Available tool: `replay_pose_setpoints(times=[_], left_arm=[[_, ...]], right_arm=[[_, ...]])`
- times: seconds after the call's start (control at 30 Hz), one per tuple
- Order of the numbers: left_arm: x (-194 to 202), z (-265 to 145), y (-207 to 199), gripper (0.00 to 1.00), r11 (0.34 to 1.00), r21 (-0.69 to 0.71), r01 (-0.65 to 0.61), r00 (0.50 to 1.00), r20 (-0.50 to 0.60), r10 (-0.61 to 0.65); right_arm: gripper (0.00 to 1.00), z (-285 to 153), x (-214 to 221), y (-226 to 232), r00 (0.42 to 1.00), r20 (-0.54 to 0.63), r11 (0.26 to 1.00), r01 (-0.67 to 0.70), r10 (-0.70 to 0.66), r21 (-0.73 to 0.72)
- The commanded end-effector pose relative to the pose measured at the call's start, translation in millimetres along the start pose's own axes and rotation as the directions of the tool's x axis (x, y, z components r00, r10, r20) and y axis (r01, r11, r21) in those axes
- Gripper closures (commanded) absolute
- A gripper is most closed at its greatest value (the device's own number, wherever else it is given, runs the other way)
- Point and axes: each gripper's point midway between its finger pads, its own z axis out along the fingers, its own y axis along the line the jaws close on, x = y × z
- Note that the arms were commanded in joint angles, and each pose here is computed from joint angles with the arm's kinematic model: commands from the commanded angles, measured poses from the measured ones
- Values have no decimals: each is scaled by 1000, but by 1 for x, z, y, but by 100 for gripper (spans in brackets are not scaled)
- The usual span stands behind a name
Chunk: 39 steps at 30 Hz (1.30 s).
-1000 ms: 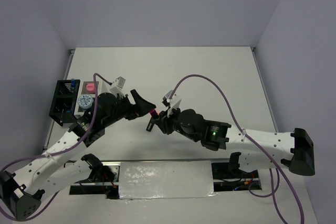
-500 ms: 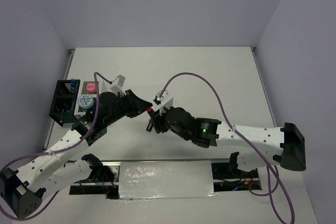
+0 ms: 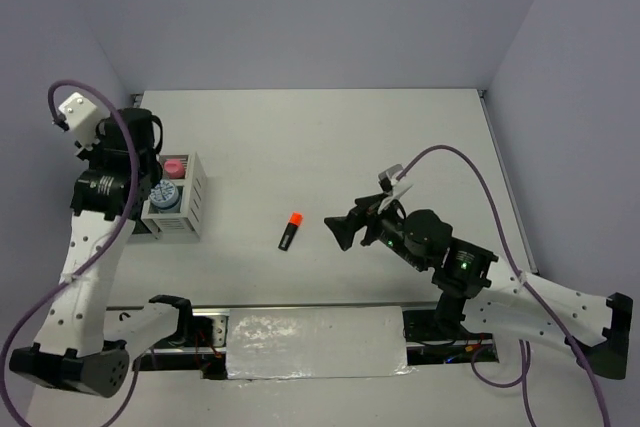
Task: Sort the stationery into containers
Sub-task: Place the pen in the storage box.
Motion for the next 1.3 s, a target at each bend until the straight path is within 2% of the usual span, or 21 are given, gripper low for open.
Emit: replay_pose_setpoints(times=[0.0, 0.1, 0.2, 0.37, 0.5, 0.7, 0.77, 0.8, 0.87, 1.03, 1.13, 1.17, 1.2, 1.27], left_arm=[[-25, 29, 49, 100, 954, -264, -141, 984, 73, 165], [-19, 60, 52, 100, 949, -285, -137, 982, 88, 168], [-2, 83, 58, 100, 926, -350, -141, 985, 44, 167], [-6, 91, 65, 100, 900, -430, -67, 985, 117, 129], [1, 95, 66, 98, 906, -424, 0, 985, 157, 74], [24, 112, 70, 95, 868, -494, -45, 988, 104, 110], [35, 116, 72, 91, 866, -498, -46, 991, 86, 102], [40, 116, 77, 83, 855, -516, -47, 991, 85, 105], [44, 118, 82, 76, 847, -531, -39, 992, 82, 97], [60, 124, 91, 63, 824, -564, -51, 993, 57, 100], [69, 129, 92, 28, 808, -585, -70, 994, 32, 109], [67, 126, 93, 5, 800, -595, -81, 993, 17, 114], [66, 126, 93, 1, 799, -597, -68, 994, 23, 102], [60, 121, 93, 1, 804, -593, -51, 995, 35, 89]], right_arm=[[0, -14, 3, -5, 1000, -8, 1000, 19, -20, -9], [0, -24, 3, -11, 1000, 1, 1000, 19, -19, 0], [0, -31, 5, -12, 1000, 8, 1000, 13, -12, -16], [0, -36, 11, -13, 1000, -10, 999, 29, -29, -29], [0, -35, 15, -12, 1000, -14, 999, 23, -24, -34], [0, -32, 23, -11, 1000, -29, 999, 4, -6, -43], [0, -30, 23, -11, 999, -33, 999, 6, -8, -37], [0, -30, 24, -11, 999, -38, 999, 8, -9, -38], [0, -29, 22, -9, 999, -43, 999, 13, -15, -45], [0, -30, 21, -7, 999, -44, 999, 12, -14, -52], [0, -30, 24, -7, 999, -51, 999, 9, -12, -53], [0, -30, 24, -8, 999, -51, 999, 7, -9, -50], [0, -30, 24, -8, 999, -53, 999, -4, 2, -42], [0, -25, 25, -9, 998, -68, 1000, -17, 16, -17]])
